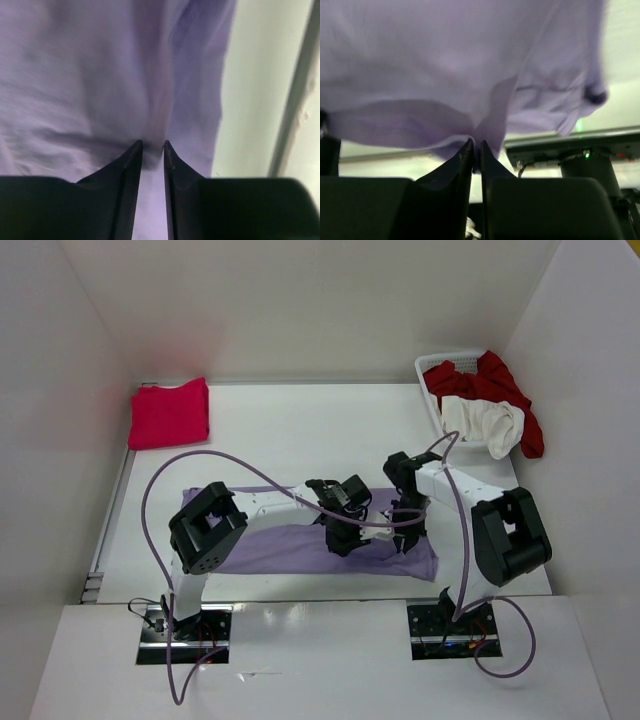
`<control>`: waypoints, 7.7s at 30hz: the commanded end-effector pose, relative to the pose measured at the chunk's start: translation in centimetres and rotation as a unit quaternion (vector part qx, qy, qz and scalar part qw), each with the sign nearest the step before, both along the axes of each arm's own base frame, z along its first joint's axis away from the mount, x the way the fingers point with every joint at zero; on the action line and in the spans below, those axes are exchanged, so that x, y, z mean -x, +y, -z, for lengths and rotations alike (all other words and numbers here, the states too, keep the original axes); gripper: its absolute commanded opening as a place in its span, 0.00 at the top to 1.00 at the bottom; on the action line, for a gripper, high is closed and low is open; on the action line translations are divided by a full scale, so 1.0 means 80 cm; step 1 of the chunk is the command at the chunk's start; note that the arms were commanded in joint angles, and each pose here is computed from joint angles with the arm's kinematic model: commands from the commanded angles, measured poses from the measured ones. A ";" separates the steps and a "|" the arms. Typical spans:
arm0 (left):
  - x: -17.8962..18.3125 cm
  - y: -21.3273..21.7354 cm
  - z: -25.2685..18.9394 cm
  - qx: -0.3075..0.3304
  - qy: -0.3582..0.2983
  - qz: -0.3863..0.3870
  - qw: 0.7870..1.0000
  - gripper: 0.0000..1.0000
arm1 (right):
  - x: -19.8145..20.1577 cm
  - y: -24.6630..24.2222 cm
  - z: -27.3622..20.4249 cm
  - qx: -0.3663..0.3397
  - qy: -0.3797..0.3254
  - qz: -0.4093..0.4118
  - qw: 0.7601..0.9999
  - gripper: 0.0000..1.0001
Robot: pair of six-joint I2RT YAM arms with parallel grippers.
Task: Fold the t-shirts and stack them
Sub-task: Fold the other side of the tshirt into a rectangle, then rotate the tshirt 90 degrees, then grab the bottom of the folded rectangular tshirt with both arms
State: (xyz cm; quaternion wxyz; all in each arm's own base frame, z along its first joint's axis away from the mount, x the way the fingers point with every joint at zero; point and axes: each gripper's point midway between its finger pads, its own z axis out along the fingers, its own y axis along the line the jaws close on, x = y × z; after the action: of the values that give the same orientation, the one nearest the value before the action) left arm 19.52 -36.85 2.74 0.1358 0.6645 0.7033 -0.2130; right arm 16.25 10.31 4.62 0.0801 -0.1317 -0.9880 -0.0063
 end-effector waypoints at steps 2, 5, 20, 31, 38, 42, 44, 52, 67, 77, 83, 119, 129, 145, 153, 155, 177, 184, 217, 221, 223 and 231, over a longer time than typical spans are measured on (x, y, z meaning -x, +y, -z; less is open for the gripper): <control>0.020 0.011 -0.004 -0.015 0.032 0.018 0.999 0.66 | 0.030 0.018 -0.017 0.014 0.040 -0.041 0.998 0.81; 0.020 0.015 -0.010 -0.022 0.031 0.017 0.999 0.58 | 0.040 0.024 -0.025 0.023 0.051 -0.050 0.997 0.75; 0.013 0.047 -0.078 -0.017 0.022 0.016 0.999 0.45 | 0.030 0.019 -0.062 0.021 -0.016 0.004 1.000 0.81; -0.102 0.172 -0.156 0.031 -0.040 -0.178 0.983 0.34 | -0.091 0.022 -0.100 -0.072 -0.279 0.250 0.924 0.68; -0.181 0.367 -0.135 -0.014 -0.078 -0.399 0.913 0.31 | -0.035 -0.034 -0.066 0.023 -0.256 0.372 0.892 0.21; -0.192 0.475 -0.108 -0.028 -0.059 -0.505 0.861 0.31 | -0.022 -0.040 -0.076 -0.001 -0.273 0.438 0.857 0.00; -0.190 0.503 -0.089 -0.027 -0.031 -0.530 0.847 0.31 | -0.018 -0.042 -0.070 0.005 -0.265 0.451 0.852 0.00; -0.189 0.594 -0.056 -0.044 -0.032 -0.594 0.802 0.30 | -0.020 -0.038 -0.035 0.092 -0.186 0.418 0.885 0.00; -0.254 0.522 -0.039 0.009 0.000 -0.513 0.859 0.29 | -0.004 -0.035 -0.003 0.049 -0.098 0.513 0.851 0.08; -0.235 0.563 0.023 -0.073 0.012 -0.533 0.843 0.56 | 0.021 -0.034 0.038 0.053 -0.033 0.526 0.848 0.27; -0.216 0.551 0.043 -0.069 0.046 -0.523 0.848 0.84 | 0.012 -0.037 0.044 0.061 -0.031 0.541 0.838 0.64; -0.123 0.603 -0.080 -0.064 0.126 -0.561 0.815 0.48 | -0.507 0.066 0.028 0.028 -0.369 0.078 0.926 1.00; -0.140 0.562 -0.092 -0.063 0.153 -0.549 0.819 0.45 | -0.622 0.103 -0.036 -0.106 -0.488 -0.013 0.867 0.33; -0.108 0.480 -0.007 -0.044 0.155 -0.471 0.867 0.44 | -0.365 0.166 -0.357 -0.014 -0.578 -0.159 0.800 0.00; -0.073 0.476 0.013 -0.062 0.169 -0.435 0.882 0.52 | -0.099 0.308 -0.187 -0.219 -0.401 -0.170 0.873 0.23; -0.058 0.473 0.016 -0.065 0.180 -0.428 0.883 0.55 | -0.066 0.329 -0.160 -0.237 -0.376 -0.176 0.878 0.33; -0.015 0.462 0.016 -0.059 0.220 -0.389 0.893 0.70 | 0.036 0.392 0.002 -0.263 -0.218 -0.053 0.938 0.37; -0.014 0.463 0.013 -0.058 0.217 -0.382 0.897 0.78 | 0.037 0.398 0.012 -0.264 -0.206 -0.031 0.942 0.37; -0.069 0.374 -0.110 -0.054 -0.031 -0.254 0.965 0.00 | 0.107 0.163 0.052 -0.146 -0.127 0.018 0.981 0.99; -0.050 0.361 -0.151 -0.100 -0.172 -0.159 0.967 0.00 | 0.096 0.148 0.036 -0.154 -0.149 0.014 0.977 0.65; -0.039 0.365 -0.154 -0.127 -0.217 -0.104 0.962 0.00 | 0.097 0.152 0.024 -0.173 -0.157 -0.007 0.972 0.46; 0.000 0.292 -0.128 -0.141 -0.318 0.166 0.923 0.05 | 0.095 0.157 -0.003 -0.202 -0.174 -0.016 0.964 0.43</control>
State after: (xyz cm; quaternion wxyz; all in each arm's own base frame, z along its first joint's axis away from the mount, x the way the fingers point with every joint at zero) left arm 18.00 -11.99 13.60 0.2213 0.7745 0.5913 0.0391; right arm 8.24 22.87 3.49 -0.0527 -0.1016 -0.9692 -0.2179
